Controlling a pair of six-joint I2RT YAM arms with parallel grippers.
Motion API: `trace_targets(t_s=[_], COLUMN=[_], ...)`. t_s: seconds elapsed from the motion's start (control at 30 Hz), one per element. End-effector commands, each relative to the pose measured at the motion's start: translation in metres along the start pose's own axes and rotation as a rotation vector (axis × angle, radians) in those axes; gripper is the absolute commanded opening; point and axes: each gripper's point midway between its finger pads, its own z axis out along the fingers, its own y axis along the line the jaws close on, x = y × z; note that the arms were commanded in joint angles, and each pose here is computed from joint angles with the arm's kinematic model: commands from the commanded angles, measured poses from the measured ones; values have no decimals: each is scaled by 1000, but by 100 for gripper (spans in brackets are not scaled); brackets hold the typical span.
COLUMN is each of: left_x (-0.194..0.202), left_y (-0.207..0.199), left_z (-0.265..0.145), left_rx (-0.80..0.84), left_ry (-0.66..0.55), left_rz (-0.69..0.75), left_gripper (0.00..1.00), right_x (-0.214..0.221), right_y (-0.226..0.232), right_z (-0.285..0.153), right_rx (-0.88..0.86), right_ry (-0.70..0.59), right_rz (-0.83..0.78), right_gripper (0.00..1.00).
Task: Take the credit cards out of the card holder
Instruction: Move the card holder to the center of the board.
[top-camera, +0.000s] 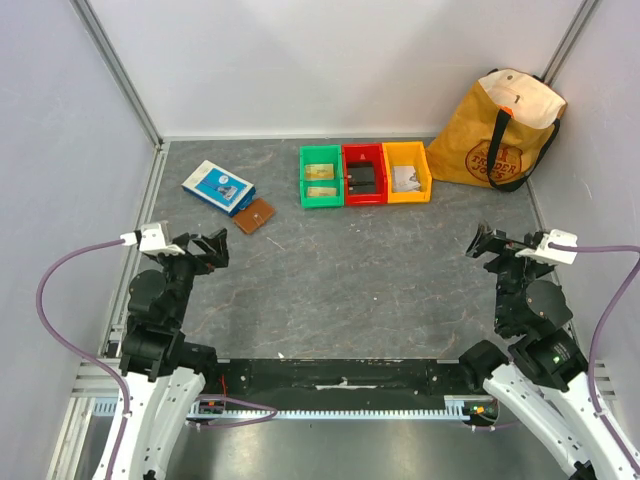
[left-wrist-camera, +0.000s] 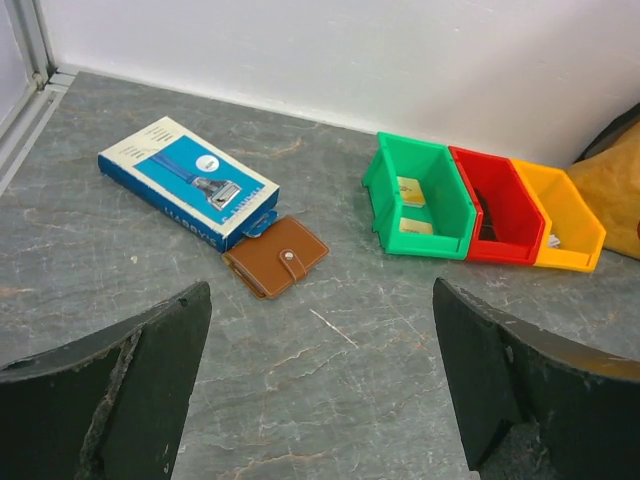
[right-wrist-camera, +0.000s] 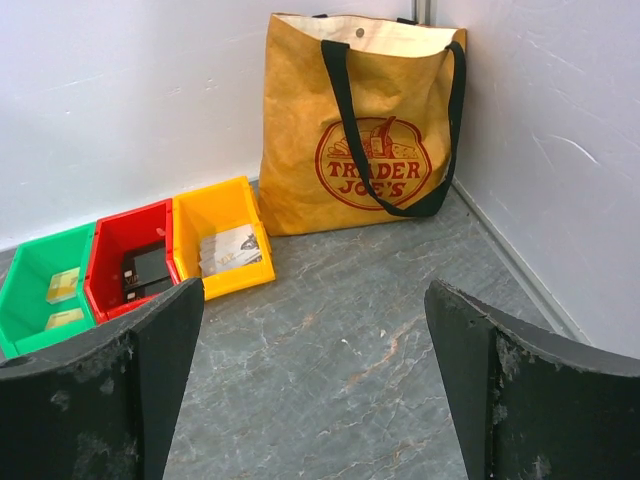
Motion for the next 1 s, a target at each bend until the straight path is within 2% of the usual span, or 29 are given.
trace_targets(t_s=[0.0, 0.2, 0.33, 0.4, 0.67, 0.77, 0.97], left_x=[4, 25, 52, 71, 116, 146, 191], left_y=[6, -10, -13, -19, -52, -46, -20], left_z=[6, 22, 47, 63, 150, 183, 226], left_rx=[-49, 6, -23, -11, 147, 145, 72], left_ry=[20, 169, 339, 445, 733, 842, 944], left_rz=[-40, -85, -109, -110, -59, -9, 99], left_gripper=[97, 98, 98, 98, 98, 98, 98], right_x=[-5, -7, -6, -6, -9, -9, -10], right_y=[-3, 2, 11, 11, 15, 17, 18], right_z=[-2, -6, -8, -9, -14, -15, -15], right_rx=[0, -50, -102, -112, -156, -168, -178], right_ry=[-40, -63, -66, -69, -83, -81, -84], right_rz=[28, 67, 80, 84, 101, 98, 104], right_gripper=[98, 98, 98, 98, 98, 98, 98])
